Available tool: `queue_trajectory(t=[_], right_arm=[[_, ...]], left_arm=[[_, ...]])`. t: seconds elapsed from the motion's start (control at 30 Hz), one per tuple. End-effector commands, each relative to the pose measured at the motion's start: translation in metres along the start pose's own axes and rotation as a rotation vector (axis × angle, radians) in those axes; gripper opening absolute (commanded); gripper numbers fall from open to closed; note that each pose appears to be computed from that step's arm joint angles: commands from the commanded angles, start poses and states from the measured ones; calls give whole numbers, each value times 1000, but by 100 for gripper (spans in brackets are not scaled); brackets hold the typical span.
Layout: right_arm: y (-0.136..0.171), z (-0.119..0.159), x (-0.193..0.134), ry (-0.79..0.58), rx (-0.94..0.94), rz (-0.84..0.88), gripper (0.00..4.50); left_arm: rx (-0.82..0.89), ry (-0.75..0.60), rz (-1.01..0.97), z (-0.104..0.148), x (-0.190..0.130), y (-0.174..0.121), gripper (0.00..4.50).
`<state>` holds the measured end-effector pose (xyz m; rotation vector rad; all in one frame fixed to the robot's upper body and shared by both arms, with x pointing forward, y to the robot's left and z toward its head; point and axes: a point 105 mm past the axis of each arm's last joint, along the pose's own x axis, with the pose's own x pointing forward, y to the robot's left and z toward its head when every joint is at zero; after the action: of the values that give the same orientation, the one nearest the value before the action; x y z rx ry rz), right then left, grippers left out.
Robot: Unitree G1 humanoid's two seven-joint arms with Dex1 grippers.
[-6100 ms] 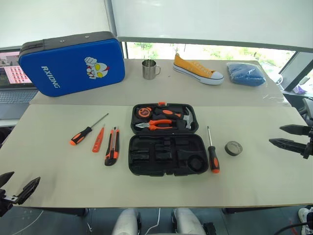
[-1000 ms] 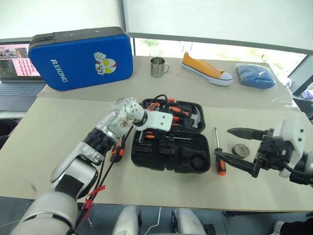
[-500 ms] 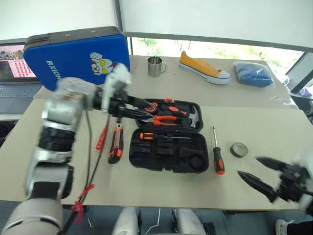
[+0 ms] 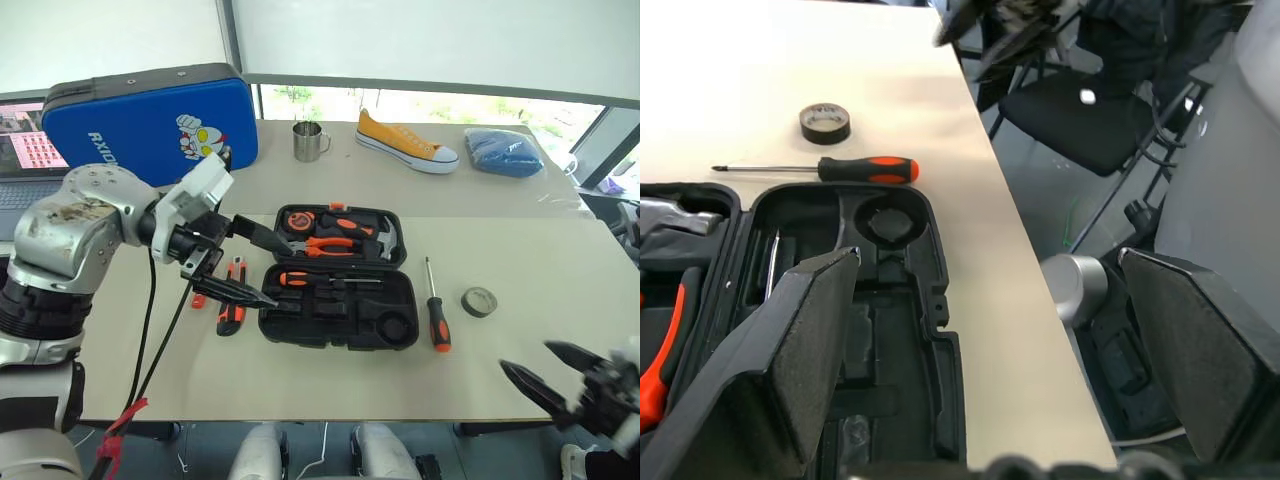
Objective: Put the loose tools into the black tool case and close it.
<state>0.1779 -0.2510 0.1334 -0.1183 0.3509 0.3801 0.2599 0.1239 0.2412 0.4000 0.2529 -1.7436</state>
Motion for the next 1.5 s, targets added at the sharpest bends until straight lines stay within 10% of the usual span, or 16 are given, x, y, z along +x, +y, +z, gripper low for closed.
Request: queue_trajectory(t=[0.03, 0.4, 0.77, 1.03, 1.2, 1.5], right_arm=[[21, 0, 39, 2, -6, 52, 450], [21, -39, 87, 131, 58, -60, 450], [13, -38, 93, 73, 105, -142, 103], [-23, 40, 71, -151, 47, -153, 104], [0, 106, 79, -250, -183, 170, 104], [42, 99, 132, -123, -653, 695, 104]], left_arm=[[73, 34, 24, 6, 1, 2, 449], [96, 15, 46, 13, 2, 4, 449], [156, -52, 124, 21, 4, 10, 450], [139, -33, 154, 18, -1, 8, 450], [120, 15, 161, 9, -6, 5, 450], [95, 93, 178, -2, -16, -6, 450]])
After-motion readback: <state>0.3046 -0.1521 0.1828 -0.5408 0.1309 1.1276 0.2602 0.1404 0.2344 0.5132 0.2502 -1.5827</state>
